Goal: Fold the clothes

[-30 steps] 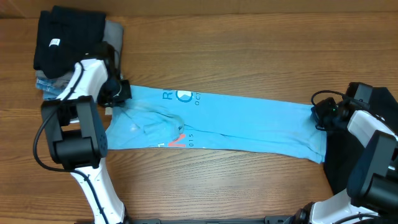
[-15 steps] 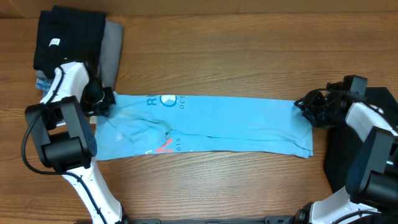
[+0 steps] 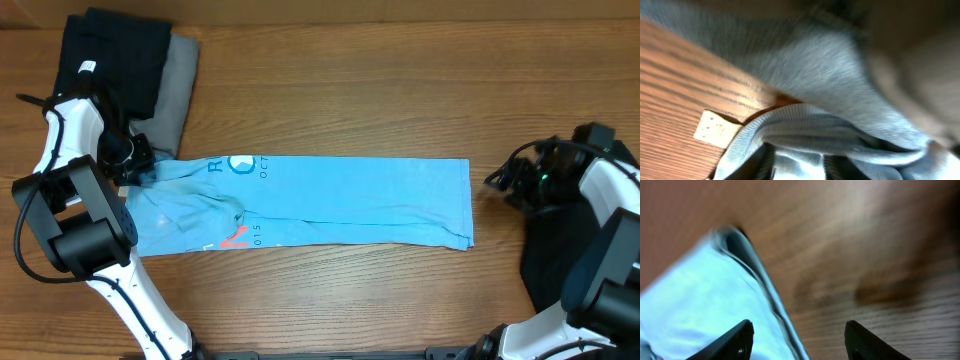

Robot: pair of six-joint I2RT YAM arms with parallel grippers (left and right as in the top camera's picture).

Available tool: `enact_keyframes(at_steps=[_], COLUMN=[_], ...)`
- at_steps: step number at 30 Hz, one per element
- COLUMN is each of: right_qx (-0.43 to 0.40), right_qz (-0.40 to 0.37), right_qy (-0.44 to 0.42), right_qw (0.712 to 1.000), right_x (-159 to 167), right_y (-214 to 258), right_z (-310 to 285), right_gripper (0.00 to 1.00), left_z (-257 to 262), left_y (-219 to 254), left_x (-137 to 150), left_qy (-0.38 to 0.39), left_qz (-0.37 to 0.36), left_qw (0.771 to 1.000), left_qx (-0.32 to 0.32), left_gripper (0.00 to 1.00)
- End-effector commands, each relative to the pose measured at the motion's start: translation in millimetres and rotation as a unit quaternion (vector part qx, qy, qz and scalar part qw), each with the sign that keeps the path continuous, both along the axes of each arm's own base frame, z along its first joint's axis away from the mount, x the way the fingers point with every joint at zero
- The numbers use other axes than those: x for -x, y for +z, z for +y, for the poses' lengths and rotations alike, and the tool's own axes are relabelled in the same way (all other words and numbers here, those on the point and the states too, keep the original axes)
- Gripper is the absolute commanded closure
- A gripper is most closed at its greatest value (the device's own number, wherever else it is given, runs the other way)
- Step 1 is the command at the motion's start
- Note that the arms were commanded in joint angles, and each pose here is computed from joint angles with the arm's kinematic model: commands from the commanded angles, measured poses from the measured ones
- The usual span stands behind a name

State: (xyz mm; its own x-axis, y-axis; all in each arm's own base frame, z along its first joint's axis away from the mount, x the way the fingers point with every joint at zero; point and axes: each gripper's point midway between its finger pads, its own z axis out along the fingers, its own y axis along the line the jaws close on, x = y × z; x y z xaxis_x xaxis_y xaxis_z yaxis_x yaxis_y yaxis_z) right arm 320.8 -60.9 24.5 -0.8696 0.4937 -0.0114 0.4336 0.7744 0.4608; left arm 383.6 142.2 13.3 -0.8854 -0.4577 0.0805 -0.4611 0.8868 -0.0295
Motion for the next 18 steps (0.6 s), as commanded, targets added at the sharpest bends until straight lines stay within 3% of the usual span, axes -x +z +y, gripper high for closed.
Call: enact_keyframes(at_steps=[1, 3, 6, 15, 18], right_qx=[-0.051, -0.073, -0.082, -0.106, -0.119], right_qz=[-0.005, -0.012, -0.001, 0.055, 0.082], right_qy=[0.043, 0.054, 0.072, 0.112, 0.109], right_qw=[0.998, 0.996, 0.994, 0.986, 0.983], right_x=[12, 13, 21, 46, 56], right_y=[-14, -14, -22, -61, -71], right_z=[24, 34, 48, 80, 83], right_gripper=[0.39, 0.4, 0.41, 0.4, 0.47], left_z=[-2, -9, -19, -42, -40], left_y=[4, 4, 7, 44, 61], left_x=[-13, -16, -21, -44, -49], left_qy=[-0.016, -0.023, -0.027, -0.054, -0.056], left_qz=[-0.019, -0.027, -0.039, -0.095, -0.103], left_qw=[1.0, 0.999, 0.998, 0.986, 0.986], left_qx=[0.007, 0.024, 0.051, 0.124, 0.12], left_gripper=[0.53, 0.48, 0.32, 0.28, 0.28])
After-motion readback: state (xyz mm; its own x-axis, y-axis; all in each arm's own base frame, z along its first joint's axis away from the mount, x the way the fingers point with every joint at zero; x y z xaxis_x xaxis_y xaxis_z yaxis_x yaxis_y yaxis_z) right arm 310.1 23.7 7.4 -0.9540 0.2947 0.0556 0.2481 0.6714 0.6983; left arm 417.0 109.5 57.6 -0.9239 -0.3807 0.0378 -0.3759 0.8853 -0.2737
